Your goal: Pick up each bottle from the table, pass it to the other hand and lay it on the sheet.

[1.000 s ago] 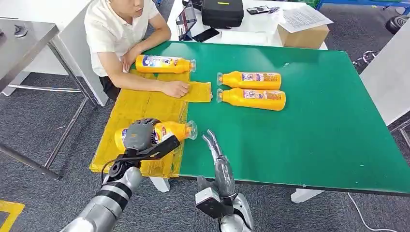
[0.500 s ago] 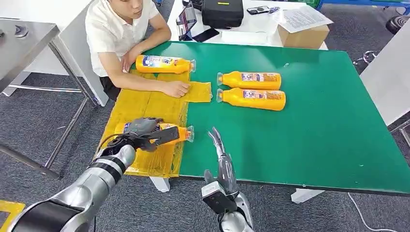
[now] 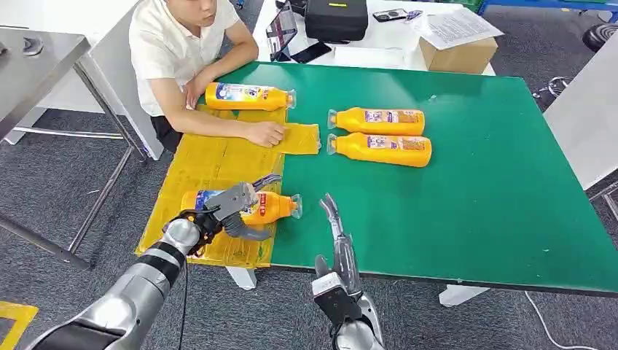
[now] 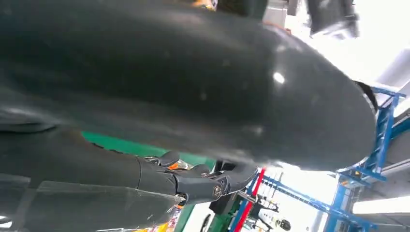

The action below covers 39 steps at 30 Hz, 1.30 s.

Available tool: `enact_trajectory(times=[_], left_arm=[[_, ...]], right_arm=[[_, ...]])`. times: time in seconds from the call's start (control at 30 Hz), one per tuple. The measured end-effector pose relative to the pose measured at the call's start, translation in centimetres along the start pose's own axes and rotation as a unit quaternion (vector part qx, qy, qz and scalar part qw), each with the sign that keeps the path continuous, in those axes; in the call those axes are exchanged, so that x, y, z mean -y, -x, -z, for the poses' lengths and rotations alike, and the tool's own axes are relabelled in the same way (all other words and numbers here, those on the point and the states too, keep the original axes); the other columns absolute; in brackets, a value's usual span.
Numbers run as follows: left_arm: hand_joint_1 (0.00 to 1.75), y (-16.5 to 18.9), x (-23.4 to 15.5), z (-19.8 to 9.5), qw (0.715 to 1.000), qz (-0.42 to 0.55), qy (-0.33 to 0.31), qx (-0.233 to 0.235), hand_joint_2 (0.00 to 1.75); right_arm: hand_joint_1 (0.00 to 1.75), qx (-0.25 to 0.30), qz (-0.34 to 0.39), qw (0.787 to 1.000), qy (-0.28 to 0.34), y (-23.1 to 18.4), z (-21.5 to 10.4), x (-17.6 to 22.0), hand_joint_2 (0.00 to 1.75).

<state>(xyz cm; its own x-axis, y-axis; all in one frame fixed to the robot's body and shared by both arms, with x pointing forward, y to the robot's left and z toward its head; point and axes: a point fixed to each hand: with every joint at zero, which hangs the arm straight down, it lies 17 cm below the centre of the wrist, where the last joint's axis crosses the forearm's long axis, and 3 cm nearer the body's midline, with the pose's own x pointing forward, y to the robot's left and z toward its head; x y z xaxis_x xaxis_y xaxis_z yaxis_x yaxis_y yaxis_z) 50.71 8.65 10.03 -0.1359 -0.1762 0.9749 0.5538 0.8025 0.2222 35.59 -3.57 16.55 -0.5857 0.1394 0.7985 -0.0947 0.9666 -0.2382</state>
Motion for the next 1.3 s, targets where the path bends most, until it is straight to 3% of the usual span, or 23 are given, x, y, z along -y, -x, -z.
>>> enact_trajectory(times=[0.13, 0.23, 0.3, 0.37, 0.4, 0.47, 0.53, 0.63, 0.8, 0.87, 0.93, 1.0, 1.1, 1.3], left_arm=[[0.00, -2.8, -0.3, -0.1, 0.998, 0.003, -0.038, 0.051, 1.75], [0.00, -7.9, -3.2, -1.3, 0.970, 0.039, -0.191, 0.145, 1.75], [0.00, -10.8, -3.7, -2.6, 0.946, 0.056, -0.259, 0.187, 1.75], [0.00, -14.2, -4.7, -5.4, 0.898, 0.104, -0.354, 0.239, 1.75], [0.00, -15.6, -4.7, -6.6, 0.876, 0.125, -0.387, 0.259, 1.75], [0.00, -17.9, -4.3, -8.5, 0.845, 0.154, -0.421, 0.292, 1.75], [0.00, -18.8, -4.0, -10.0, 0.833, 0.143, -0.442, 0.301, 1.75], [0.00, -17.7, -3.4, -10.8, 0.836, 0.126, -0.451, 0.286, 1.75], [0.00, -16.4, -3.1, -11.5, 0.841, 0.109, -0.458, 0.267, 1.75], [0.00, -12.8, -2.5, -9.0, 0.889, -0.006, -0.414, 0.199, 1.75], [0.00, -8.7, 0.6, -6.5, 0.926, -0.125, -0.335, 0.118, 1.75], [0.00, -7.8, 3.5, -6.0, 0.937, -0.159, -0.292, 0.110, 1.75], [0.00, -7.8, 5.2, -5.6, 0.941, -0.161, -0.278, 0.106, 1.75], [0.00, -8.2, 5.7, -5.6, 0.946, -0.126, -0.277, 0.112, 1.75]], right_arm=[[0.00, 0.000, -0.002, 1.000, -0.002, 0.0, -0.2, -0.1, 0.00], [0.00, 0.002, -0.020, 1.000, 0.007, 0.0, -0.6, 0.4, 0.00], [0.00, 0.005, -0.030, 0.999, 0.011, 0.0, -0.7, 0.5, 0.00], [0.00, 0.008, -0.044, 0.999, 0.023, -0.1, -0.6, 1.1, 0.00], [0.00, 0.010, -0.051, 0.998, 0.027, -0.1, -0.6, 1.4, 1.75], [0.00, 0.018, -0.075, 0.997, 0.025, -0.1, -0.3, 1.8, 1.75], [0.00, 0.023, -0.142, 0.990, -0.008, 0.7, -0.3, 1.6, 1.75], [0.00, 0.009, -0.249, 0.966, -0.061, 4.1, -1.1, 2.3, 1.75], [0.00, -0.012, -0.296, 0.953, -0.072, 6.9, -2.0, 4.5, 1.75], [0.00, -0.029, -0.363, 0.927, -0.092, 8.6, -2.4, 5.4, 1.75], [0.00, -0.050, -0.423, 0.899, -0.103, 10.8, -2.9, 7.8, 1.75], [0.00, -0.063, -0.465, 0.876, -0.111, 12.9, -3.2, 10.9, 1.75], [0.00, -0.098, -0.520, 0.841, -0.110, 16.1, -2.7, 16.1, 1.75], [0.00, -0.131, -0.579, 0.795, -0.123, 18.8, -2.3, 19.8, 1.75]])
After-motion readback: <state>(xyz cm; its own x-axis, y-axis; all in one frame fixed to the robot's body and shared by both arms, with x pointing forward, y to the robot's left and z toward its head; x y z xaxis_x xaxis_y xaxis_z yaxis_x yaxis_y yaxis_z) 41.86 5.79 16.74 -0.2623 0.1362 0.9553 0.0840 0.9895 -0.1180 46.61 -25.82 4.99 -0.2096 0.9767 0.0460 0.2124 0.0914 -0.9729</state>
